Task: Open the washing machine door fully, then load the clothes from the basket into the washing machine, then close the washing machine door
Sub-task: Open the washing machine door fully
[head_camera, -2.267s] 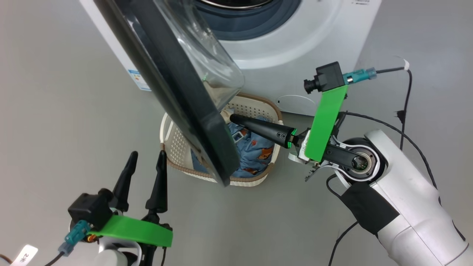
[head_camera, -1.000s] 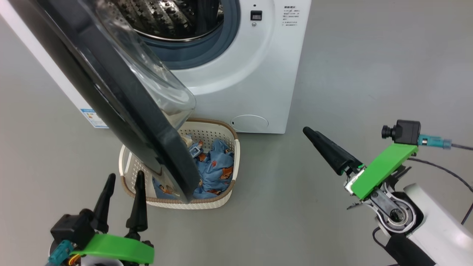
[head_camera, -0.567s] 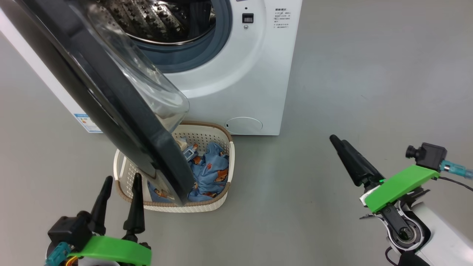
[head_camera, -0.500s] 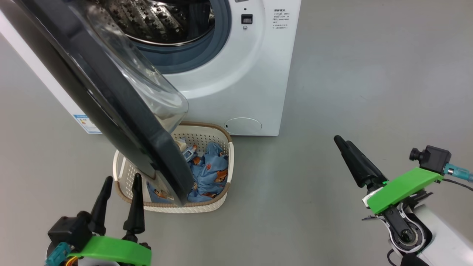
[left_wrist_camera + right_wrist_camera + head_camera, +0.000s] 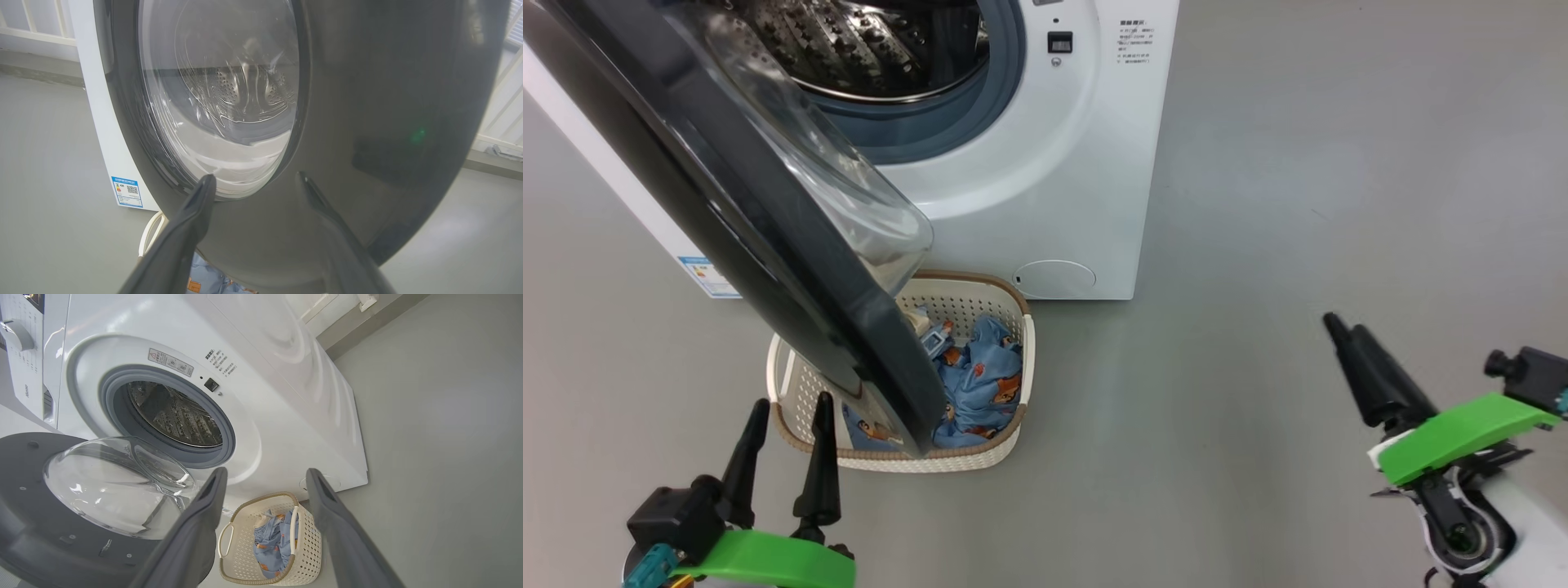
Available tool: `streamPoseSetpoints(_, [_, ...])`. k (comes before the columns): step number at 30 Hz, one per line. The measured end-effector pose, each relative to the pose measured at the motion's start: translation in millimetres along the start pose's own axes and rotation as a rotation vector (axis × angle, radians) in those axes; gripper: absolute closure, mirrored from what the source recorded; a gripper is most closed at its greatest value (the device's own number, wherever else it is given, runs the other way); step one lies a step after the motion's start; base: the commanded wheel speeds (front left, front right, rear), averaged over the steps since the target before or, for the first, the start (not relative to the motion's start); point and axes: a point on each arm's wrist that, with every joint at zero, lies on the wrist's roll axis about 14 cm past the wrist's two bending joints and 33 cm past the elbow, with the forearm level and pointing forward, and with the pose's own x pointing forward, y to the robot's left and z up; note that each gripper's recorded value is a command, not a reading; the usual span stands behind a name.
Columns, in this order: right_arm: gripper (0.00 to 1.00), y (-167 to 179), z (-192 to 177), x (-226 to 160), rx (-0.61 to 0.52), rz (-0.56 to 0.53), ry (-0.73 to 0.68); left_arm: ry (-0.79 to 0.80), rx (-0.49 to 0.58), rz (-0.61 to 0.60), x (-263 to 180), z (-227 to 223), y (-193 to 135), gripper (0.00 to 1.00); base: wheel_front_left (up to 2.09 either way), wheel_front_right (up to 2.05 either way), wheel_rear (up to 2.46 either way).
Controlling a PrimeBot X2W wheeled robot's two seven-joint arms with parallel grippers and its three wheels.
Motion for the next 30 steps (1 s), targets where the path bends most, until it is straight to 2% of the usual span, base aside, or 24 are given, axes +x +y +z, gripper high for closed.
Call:
streamPoseSetpoints(4, [0.00,-14.3,21.2,-5.1,-0.082,-0.035,-0.074,-0.002,0.001,0.002,0.0,0.6,0.8,0.00,0.00,0.00,0.00])
streamPoseSetpoints(9, [0.00,-24.0,22.3,-13.5,-0.185,-0.062,-0.099,-0.003,0.006,0.005,-0.3,1.1,2.0,0.00,0.00,0.00,0.00])
streamPoseSetpoints(11, [0.00,-26.2,21.4,-17.0,-0.261,-0.064,-0.095,-0.004,0.007,0.007,-0.3,1.7,2.6,0.00,0.00,0.00,0.00])
streamPoseSetpoints(18, [0.00,-23.5,28.7,-25.0,-0.415,-0.073,-0.147,-0.009,0.007,0.007,-0.4,3.3,2.6,0.00,0.00,0.00,0.00])
streamPoseSetpoints(30, [0.00,-23.3,35.9,-37.2,-0.515,-0.112,-0.212,-0.010,0.011,0.006,-0.2,3.8,3.1,0.00,0.00,0.00,0.00])
